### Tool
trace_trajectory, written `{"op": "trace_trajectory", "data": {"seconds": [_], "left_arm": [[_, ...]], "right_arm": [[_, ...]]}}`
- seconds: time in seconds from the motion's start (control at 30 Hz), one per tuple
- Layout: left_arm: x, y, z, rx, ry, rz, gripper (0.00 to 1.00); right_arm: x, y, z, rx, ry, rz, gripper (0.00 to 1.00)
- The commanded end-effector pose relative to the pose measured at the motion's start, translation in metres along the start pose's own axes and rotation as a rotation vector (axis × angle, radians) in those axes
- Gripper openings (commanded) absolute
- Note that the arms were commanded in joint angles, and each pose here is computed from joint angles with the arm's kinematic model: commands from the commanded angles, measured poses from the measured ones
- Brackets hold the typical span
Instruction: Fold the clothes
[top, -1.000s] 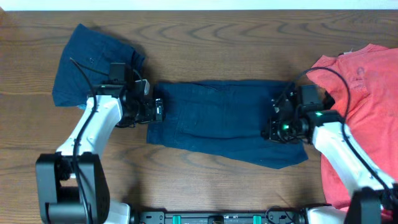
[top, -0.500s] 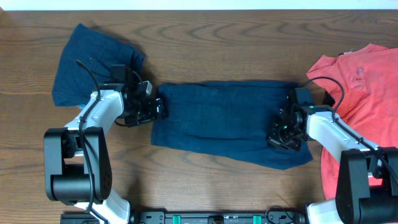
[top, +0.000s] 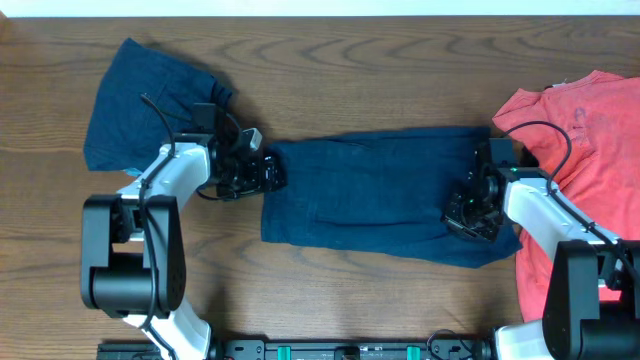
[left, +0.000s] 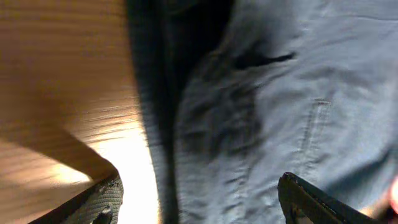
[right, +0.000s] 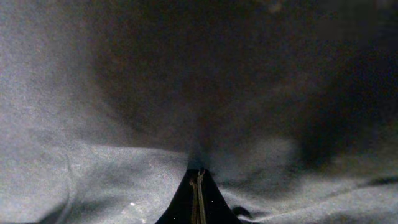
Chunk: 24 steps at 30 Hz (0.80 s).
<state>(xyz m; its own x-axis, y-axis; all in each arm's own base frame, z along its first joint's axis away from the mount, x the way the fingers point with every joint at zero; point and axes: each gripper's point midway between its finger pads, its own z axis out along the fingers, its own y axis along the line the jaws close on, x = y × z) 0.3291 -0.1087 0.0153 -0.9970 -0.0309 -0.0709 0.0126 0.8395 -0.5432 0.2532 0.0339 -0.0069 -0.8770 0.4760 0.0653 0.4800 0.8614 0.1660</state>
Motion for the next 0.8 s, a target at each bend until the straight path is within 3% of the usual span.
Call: {"op": "trace_trajectory", "data": {"seconds": [0.0, 0.23, 0.47, 0.53, 0.67, 0.77], "left_arm": [[0.019, -0.004, 0.022, 0.108, 0.096, -0.011, 0.81], [0.032, -0.008, 0.04, 0.196, 0.167, -0.03, 0.78], [0.041, -0.029, 0.057, 0.198, 0.205, 0.039, 0.59], [0.044, -0.037, 0.063, 0.194, 0.214, 0.07, 0.48], [0.05, -0.044, 0.067, 0.188, 0.233, 0.096, 0.08], [0.05, -0.041, 0.064, 0.185, 0.236, 0.072, 0.06]], "right_arm": [[-0.008, -0.044, 0.011, 0.192, -0.043, 0.024, 0.01], [-0.009, -0.043, 0.011, 0.19, -0.046, 0.023, 0.01], [-0.009, -0.043, 0.011, 0.19, -0.046, 0.023, 0.01], [-0.009, -0.043, 0.011, 0.19, -0.045, 0.023, 0.01], [-0.007, -0.041, 0.011, 0.176, -0.035, 0.024, 0.01], [-0.005, -0.039, 0.012, 0.162, -0.028, 0.024, 0.01]]}}
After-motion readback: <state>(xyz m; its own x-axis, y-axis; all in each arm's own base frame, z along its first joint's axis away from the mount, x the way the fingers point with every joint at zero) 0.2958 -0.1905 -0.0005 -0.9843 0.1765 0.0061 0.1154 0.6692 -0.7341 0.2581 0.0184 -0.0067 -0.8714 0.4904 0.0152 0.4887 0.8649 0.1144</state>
